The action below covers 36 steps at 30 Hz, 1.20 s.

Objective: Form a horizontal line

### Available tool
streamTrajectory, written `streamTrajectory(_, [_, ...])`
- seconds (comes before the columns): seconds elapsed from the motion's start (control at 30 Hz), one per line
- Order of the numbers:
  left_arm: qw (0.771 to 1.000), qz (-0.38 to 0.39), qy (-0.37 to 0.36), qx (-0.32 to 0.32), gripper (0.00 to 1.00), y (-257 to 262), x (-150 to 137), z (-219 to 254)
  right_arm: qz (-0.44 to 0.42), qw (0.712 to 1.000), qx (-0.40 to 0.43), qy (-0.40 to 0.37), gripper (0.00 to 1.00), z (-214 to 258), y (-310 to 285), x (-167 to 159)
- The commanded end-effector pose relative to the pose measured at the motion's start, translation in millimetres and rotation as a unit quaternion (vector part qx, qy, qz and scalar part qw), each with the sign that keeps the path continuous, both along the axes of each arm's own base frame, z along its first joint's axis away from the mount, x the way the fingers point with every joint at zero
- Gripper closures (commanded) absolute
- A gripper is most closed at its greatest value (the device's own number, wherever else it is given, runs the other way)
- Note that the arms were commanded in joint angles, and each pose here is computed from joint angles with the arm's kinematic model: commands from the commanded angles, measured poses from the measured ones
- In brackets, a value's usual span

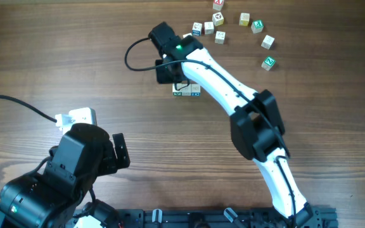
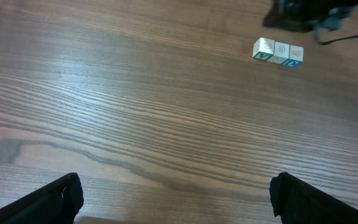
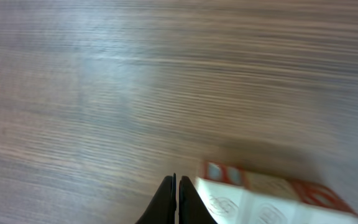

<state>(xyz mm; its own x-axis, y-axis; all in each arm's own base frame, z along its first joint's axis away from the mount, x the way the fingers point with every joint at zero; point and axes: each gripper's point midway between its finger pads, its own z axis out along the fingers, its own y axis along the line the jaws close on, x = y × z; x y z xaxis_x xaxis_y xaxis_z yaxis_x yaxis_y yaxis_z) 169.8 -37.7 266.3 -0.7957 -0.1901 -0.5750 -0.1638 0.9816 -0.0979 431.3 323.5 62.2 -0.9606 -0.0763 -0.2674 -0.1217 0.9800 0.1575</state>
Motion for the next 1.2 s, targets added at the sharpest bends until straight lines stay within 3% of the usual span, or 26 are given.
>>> streamTrajectory(0.0, [1.000,0.009,0.001,-0.007,0.00,0,0,-1,-0.115,0.991,-0.019,-0.062,0.95,64,-48,22])
streamTrajectory(0.17, [1.000,0.009,0.001,-0.007,0.00,0,0,-1,-0.197,0.979,-0.058,-0.018,0.95,53,-105,20])
streamTrajectory(0.37, [1.000,0.009,0.001,-0.007,0.00,0,0,-1,-0.216,0.972,-0.083,0.030,0.95,22,-137,12])
streamTrajectory(0.73, [1.000,0.009,0.001,-0.007,0.00,0,0,-1,-0.169,0.978,-0.042,0.111,0.96,-46,-120,-24])
streamTrajectory(1.17, [1.000,0.009,0.001,-0.007,0.00,0,0,-1,-0.149,0.982,-0.006,0.115,0.95,-47,-106,-22])
